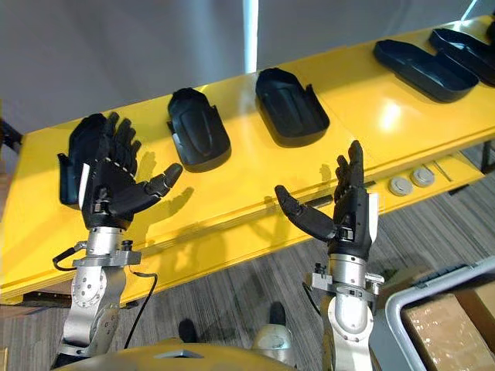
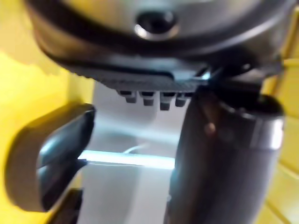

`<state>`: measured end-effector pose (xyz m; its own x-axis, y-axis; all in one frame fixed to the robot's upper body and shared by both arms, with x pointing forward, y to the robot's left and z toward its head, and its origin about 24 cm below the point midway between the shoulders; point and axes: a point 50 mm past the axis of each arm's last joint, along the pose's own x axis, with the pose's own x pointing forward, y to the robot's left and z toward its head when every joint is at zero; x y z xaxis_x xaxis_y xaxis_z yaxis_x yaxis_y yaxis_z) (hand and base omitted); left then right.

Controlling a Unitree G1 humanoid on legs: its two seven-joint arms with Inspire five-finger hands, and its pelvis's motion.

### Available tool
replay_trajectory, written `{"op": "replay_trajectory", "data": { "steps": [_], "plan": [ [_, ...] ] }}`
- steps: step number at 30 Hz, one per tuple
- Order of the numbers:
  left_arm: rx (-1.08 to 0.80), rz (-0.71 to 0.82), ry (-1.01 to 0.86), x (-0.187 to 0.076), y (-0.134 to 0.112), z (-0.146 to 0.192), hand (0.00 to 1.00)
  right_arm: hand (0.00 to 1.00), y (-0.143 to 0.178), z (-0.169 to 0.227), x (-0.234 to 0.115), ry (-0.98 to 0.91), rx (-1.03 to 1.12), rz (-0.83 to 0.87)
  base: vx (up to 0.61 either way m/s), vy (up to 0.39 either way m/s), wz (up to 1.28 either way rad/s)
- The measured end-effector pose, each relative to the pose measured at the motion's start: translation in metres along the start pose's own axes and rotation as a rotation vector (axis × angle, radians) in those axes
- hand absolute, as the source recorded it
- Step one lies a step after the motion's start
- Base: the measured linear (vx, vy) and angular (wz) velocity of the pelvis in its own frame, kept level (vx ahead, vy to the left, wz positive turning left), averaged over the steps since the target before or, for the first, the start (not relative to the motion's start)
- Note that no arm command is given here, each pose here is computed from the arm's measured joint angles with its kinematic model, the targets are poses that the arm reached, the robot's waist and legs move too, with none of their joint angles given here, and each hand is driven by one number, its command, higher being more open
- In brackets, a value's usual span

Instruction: Walk over and take three plastic housings, then place them on the shelf

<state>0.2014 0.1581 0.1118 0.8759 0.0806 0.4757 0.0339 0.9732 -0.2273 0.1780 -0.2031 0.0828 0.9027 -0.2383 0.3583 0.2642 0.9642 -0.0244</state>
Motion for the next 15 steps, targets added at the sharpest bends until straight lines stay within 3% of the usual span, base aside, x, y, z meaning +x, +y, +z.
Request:
{"op": "replay_trajectory", "data": {
  "steps": [3,6,12,15],
  "plan": [
    [0.008,0.04,-0.051,-0.001,0.003,0.005,1.0,1.0,0.005,-0.009,0.005,0.02,0.004,-0.052,-0.02,-0.005,0.15],
    [0.031,0.179,-0.086,-0.006,0.018,0.01,1.0,1.0,-0.002,-0.029,0.0,0.103,-0.05,-0.148,-0.03,-0.005,0.18],
    [0.203,0.566,-0.083,-0.045,0.071,0.016,1.0,1.0,-0.056,-0.068,-0.04,0.321,-0.223,-0.534,-0.02,-0.004,0.1],
    [0.319,0.723,0.031,-0.07,0.094,0.0,1.0,1.0,-0.09,-0.086,-0.073,0.457,-0.327,-0.734,0.0,-0.003,0.07]
  ]
}}
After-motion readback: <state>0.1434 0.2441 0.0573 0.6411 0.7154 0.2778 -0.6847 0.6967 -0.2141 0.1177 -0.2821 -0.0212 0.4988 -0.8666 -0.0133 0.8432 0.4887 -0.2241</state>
